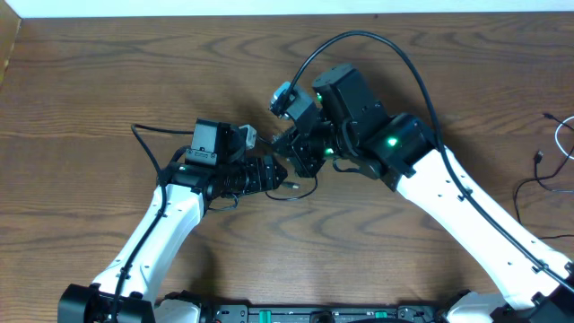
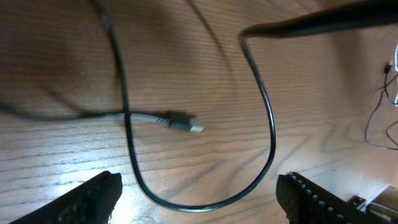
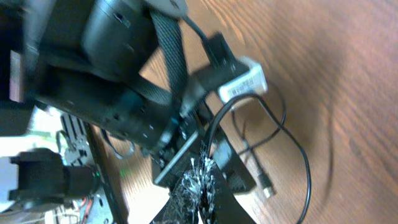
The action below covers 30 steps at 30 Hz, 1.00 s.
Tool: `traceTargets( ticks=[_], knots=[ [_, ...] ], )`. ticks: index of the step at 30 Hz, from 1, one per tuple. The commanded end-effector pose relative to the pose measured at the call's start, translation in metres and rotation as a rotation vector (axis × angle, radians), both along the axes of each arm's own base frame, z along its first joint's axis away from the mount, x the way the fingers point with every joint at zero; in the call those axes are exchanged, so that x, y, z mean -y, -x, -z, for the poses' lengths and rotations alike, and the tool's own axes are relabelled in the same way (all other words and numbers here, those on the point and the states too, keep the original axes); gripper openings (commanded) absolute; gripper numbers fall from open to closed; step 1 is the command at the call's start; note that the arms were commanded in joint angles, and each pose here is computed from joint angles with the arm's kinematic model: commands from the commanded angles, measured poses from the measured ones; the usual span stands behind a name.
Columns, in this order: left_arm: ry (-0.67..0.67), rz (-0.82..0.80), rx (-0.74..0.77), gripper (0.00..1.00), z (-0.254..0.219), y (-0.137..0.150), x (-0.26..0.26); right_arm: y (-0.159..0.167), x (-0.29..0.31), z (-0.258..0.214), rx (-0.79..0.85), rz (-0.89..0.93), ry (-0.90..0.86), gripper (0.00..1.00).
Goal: Untangle cables
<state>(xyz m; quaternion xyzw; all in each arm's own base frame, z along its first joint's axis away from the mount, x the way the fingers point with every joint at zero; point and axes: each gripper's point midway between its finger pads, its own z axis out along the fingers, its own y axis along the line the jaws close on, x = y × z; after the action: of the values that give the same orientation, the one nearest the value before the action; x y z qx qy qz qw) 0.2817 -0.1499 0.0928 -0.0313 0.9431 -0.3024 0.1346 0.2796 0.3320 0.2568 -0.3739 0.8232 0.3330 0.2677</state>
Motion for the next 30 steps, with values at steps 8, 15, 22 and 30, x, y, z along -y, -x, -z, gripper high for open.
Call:
traceTargets(
  ticks=[8,15,22,30],
  knots=[
    [0.023,0.027,0.040,0.91,-0.006,-0.007,0.004,0.007,0.001,-0.050,0.060,0.012,-0.129,0.01],
    [0.008,0.027,-0.038,0.90,0.002,0.009,0.001,-0.007,0.001,-0.089,0.168,0.049,-0.242,0.01],
    [0.096,0.245,-0.012,0.95,-0.007,0.034,0.030,-0.027,0.001,-0.111,0.233,0.127,-0.311,0.01],
    [0.030,0.335,0.023,0.96,-0.001,0.044,0.041,-0.041,0.016,-0.094,0.229,0.238,-0.221,0.01]
  ],
)
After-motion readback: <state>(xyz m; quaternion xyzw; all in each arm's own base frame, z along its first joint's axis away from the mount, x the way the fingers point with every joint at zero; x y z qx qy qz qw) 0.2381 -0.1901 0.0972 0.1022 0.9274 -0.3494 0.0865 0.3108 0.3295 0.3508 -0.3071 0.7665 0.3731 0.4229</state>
